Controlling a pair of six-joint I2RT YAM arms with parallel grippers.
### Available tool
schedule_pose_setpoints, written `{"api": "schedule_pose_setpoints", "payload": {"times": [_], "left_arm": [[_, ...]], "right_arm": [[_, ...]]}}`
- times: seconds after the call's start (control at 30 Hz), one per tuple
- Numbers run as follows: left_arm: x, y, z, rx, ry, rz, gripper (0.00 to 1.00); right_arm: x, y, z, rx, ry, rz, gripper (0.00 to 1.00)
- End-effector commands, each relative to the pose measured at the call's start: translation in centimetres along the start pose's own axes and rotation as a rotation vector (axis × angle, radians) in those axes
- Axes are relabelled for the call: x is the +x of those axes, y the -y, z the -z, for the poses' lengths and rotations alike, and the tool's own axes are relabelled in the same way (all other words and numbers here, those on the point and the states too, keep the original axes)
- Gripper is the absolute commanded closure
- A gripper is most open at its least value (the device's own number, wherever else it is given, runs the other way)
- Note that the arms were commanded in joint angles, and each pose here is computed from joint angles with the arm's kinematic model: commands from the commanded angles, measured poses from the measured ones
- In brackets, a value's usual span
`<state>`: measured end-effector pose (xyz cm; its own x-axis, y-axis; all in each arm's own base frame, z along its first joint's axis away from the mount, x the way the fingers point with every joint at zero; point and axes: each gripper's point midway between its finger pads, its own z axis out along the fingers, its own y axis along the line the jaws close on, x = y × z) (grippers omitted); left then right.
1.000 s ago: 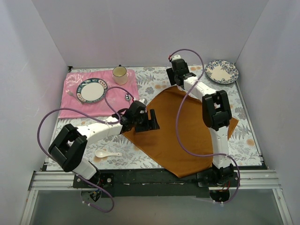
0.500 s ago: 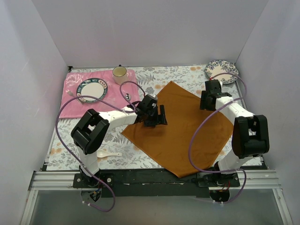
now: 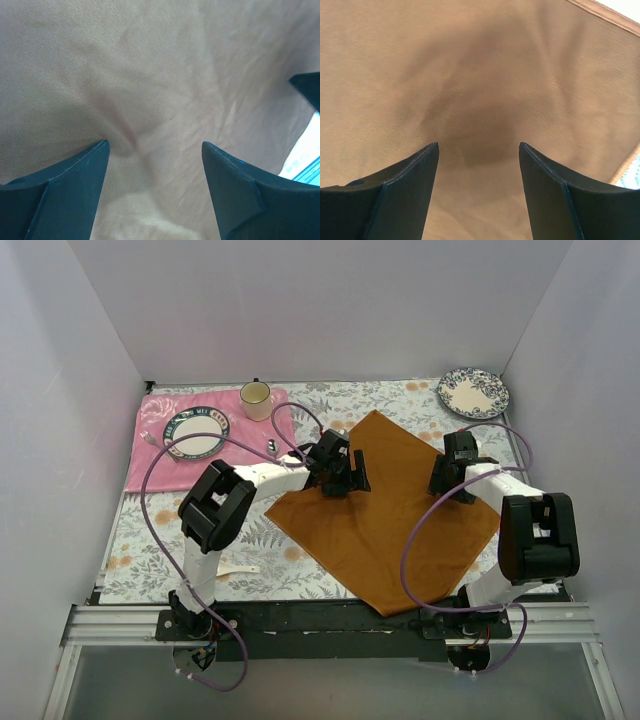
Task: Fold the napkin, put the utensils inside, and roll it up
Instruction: Flatten the napkin out
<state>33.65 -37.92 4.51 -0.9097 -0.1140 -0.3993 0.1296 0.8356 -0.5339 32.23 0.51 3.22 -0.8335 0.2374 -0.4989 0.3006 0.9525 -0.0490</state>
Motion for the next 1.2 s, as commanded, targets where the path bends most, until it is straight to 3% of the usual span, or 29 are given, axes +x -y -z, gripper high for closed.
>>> {"api": "schedule_pose_setpoints", "payload": {"times": [0.0, 0.27, 0.53, 0.77, 0.87, 1.0, 1.03, 1.17], "left_arm": [[0.4, -2.8, -2.0, -0.083, -0.035, 0.040, 0.25], [-2.1, -4.2, -4.1, -0.077, -0.033, 0.091, 0.25], [-3.1, -3.5, -5.2, -0.043, -0.042, 0.094, 0.25], [-5.4, -2.0, -3.4, -0.033, 0.014, 0.008, 0.23], [-6.6, 0.4, -1.7, 0.017, 0.030, -0.023, 0.22], [-3.8, 3.9, 1.1, 0.114, -0.026, -0.069, 0.18], [-2.8, 4.9, 1.7, 0.148, -0.048, -0.086, 0.15], [6.0, 10.7, 6.4, 0.334, -0.142, -0.283, 0.04]], "right_arm": [[-1.0, -0.7, -1.5, -0.024, 0.015, -0.028, 0.27], [-2.8, 0.5, -5.0, 0.042, -0.024, 0.018, 0.26], [-7.2, -0.2, -7.3, 0.033, -0.005, 0.100, 0.25], [-10.3, -0.7, -4.4, 0.001, 0.060, 0.158, 0.20], [-9.3, -2.1, -1.8, -0.052, 0.030, 0.116, 0.18], [-5.1, -0.6, 1.1, -0.059, -0.016, 0.016, 0.16], [-5.4, -0.2, 3.0, -0.072, 0.035, -0.014, 0.15], [-0.8, 1.7, 5.7, -0.096, 0.024, -0.081, 0.13]]}}
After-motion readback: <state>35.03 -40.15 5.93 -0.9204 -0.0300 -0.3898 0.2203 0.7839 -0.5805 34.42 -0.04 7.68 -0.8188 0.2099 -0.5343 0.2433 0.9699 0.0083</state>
